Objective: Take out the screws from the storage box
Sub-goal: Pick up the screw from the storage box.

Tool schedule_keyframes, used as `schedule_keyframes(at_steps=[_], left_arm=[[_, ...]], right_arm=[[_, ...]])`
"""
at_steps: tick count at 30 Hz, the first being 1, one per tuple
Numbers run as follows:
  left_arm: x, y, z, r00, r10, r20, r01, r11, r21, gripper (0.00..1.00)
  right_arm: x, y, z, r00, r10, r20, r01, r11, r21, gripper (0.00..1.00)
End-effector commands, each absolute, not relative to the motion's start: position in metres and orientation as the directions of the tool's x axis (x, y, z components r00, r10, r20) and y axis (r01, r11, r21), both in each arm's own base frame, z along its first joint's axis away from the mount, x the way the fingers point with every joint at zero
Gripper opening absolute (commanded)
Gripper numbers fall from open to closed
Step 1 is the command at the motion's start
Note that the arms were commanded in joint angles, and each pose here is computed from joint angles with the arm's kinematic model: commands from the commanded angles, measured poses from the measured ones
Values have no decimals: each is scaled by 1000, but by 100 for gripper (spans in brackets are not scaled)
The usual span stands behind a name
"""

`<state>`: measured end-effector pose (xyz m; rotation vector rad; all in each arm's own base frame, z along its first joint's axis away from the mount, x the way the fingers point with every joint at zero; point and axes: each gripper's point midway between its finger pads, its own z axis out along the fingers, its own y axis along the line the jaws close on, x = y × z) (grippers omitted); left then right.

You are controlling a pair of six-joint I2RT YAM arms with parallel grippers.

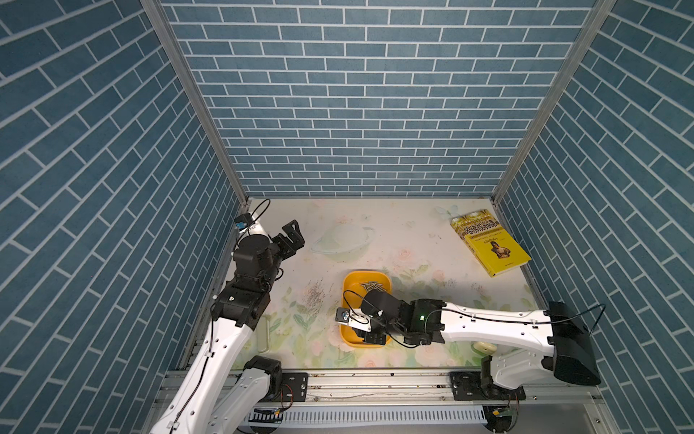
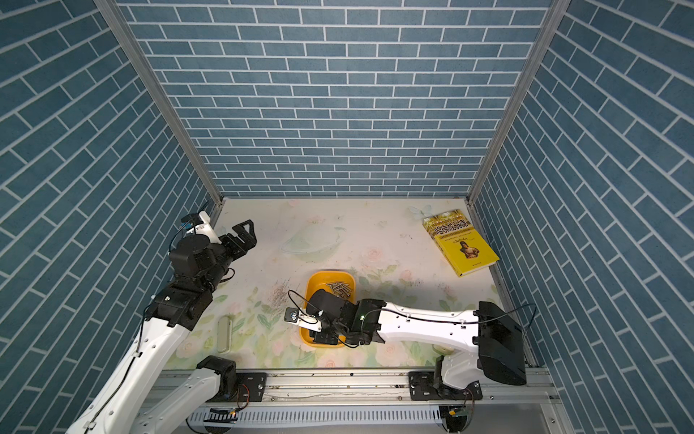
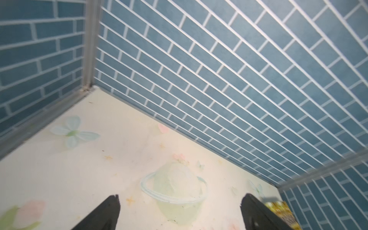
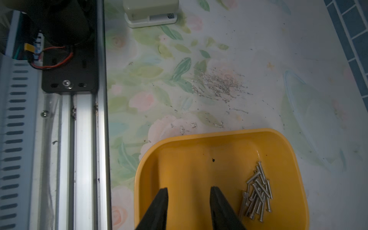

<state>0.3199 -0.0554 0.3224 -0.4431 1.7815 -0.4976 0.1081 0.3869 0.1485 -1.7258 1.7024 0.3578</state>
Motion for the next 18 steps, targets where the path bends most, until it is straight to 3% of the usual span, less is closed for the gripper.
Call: schedule_keyframes(at_steps=[1, 4, 10, 14, 18], left_arm=[[318, -88, 323, -336, -523, -783, 116, 802, -585, 100], [317, -75, 313, -358, -480, -801, 32, 851, -525, 100], [302, -83, 271, -395, -475, -786, 72, 837, -542, 100], [292, -69, 239, -427, -464, -776, -17, 862, -506, 100], [293, -80, 219, -444, -383, -810, 65, 888, -455, 100]], right_arm=[[134, 395, 161, 83, -751, -655, -916, 201, -347, 39], [150, 390, 147, 75, -779, -622, -896, 221, -385, 40], [191, 393, 137, 39, -785, -618, -882, 263, -390, 38], [223, 382, 133, -107, -800, -590, -839, 391, -378, 38], [238, 369, 118, -217, -785, -581, -813, 474, -337, 37]])
